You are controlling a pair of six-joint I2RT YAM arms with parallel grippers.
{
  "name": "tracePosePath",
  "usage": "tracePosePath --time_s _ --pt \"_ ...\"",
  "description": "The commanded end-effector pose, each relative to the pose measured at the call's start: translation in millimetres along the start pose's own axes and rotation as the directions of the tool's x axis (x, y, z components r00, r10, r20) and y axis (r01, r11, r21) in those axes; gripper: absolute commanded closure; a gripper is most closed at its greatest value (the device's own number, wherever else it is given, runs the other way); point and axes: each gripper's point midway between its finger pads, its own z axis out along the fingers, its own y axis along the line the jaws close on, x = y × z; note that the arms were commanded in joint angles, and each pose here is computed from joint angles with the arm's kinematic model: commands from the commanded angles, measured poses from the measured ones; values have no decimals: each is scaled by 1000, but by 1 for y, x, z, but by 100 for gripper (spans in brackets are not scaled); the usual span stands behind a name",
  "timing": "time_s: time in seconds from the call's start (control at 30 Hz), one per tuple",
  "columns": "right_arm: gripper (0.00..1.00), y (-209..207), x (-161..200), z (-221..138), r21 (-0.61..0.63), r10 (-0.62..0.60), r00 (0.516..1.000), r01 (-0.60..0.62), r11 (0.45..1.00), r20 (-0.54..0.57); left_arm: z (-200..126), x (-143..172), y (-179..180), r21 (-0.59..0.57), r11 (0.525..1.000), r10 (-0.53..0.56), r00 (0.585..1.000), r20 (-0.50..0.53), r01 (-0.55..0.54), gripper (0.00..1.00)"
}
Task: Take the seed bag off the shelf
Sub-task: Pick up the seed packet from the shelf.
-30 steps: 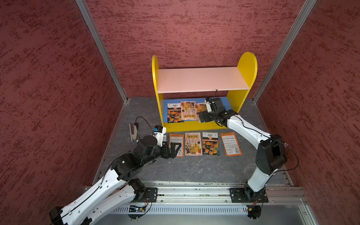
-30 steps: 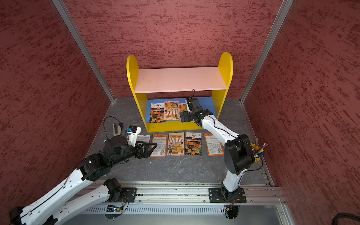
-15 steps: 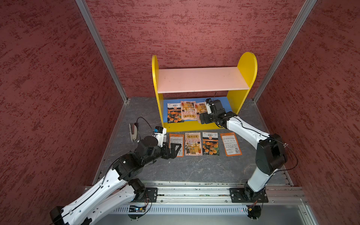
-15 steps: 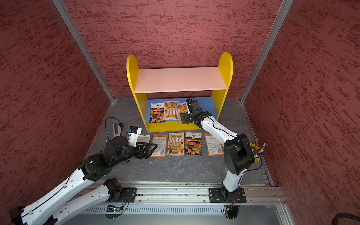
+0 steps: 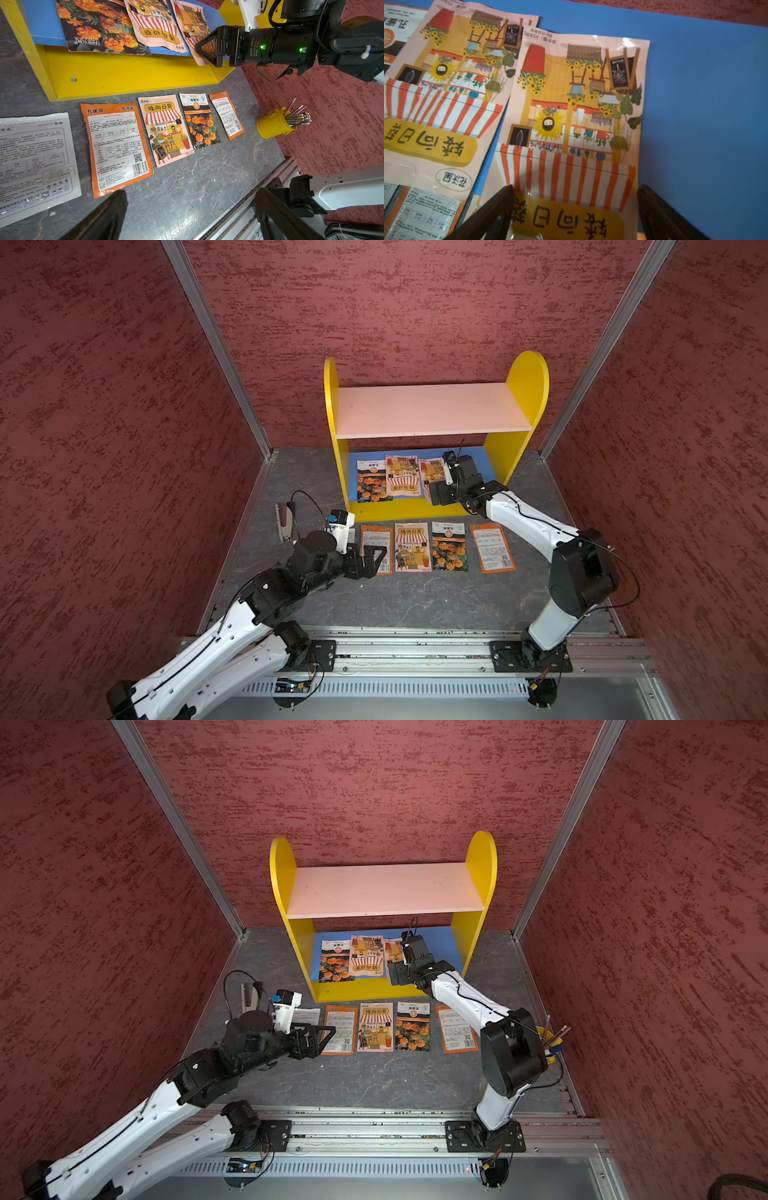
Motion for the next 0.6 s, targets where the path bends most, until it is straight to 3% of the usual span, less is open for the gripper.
tracePosePath --time_s 0.0,0.57 --pt "5 -17 7 -9 64 14 1000 -13 998 -7 1 -5 1 -1 1000 -7 1000 28 7 0" --pt "5 -10 -22 -32 21 33 997 -34 999 66 1 -6 0 8 1000 -8 999 32 8 0"
